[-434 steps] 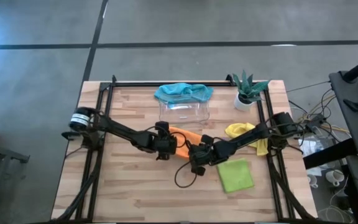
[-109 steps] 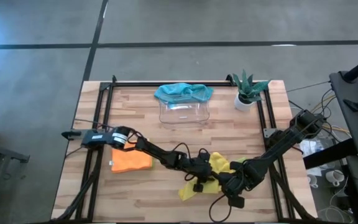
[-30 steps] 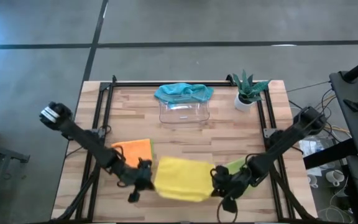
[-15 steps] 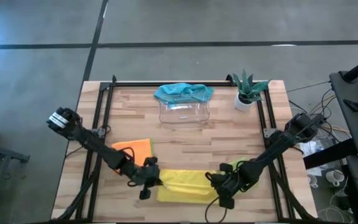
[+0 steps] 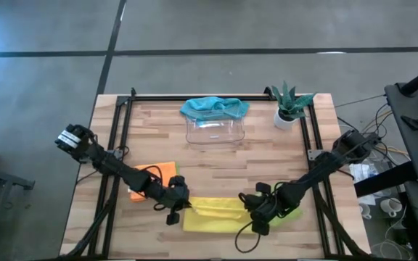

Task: Fold microfiber towels
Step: Fold the yellow microfiber cloth

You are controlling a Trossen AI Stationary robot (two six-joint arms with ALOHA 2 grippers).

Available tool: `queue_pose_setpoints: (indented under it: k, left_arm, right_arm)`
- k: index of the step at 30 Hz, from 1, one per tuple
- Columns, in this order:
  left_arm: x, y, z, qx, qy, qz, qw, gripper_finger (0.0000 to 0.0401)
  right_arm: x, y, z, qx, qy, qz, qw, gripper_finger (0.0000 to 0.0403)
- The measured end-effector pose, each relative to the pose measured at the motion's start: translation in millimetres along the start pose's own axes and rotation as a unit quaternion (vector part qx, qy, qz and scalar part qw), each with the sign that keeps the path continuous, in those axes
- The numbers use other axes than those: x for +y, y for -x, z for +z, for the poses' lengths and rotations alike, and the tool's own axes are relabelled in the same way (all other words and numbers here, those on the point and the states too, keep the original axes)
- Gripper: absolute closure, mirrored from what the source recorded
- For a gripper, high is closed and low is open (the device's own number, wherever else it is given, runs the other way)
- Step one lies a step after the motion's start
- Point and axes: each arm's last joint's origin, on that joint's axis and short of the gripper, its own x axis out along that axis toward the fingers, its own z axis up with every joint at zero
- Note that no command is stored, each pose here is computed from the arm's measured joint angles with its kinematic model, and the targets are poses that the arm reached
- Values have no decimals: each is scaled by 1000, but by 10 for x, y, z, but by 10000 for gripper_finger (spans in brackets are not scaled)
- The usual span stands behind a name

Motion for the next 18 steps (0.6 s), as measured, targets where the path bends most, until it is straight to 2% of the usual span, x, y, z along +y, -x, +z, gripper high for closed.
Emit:
queue_pose_setpoints:
  k: [7,12,18]
  left_arm:
    - [31,-2,-41,9,1,16,1000,401]
    - [59,-5,-59,6,1,33,999,389]
    - [111,1,-91,8,-5,81,997,328]
  right_arm:
    - [-6,-20,-6,-6,-3,-11,1000,387]
    - [-30,-11,-13,-12,-15,-31,999,349]
    - [-122,111,-18,-17,-38,-138,990,294]
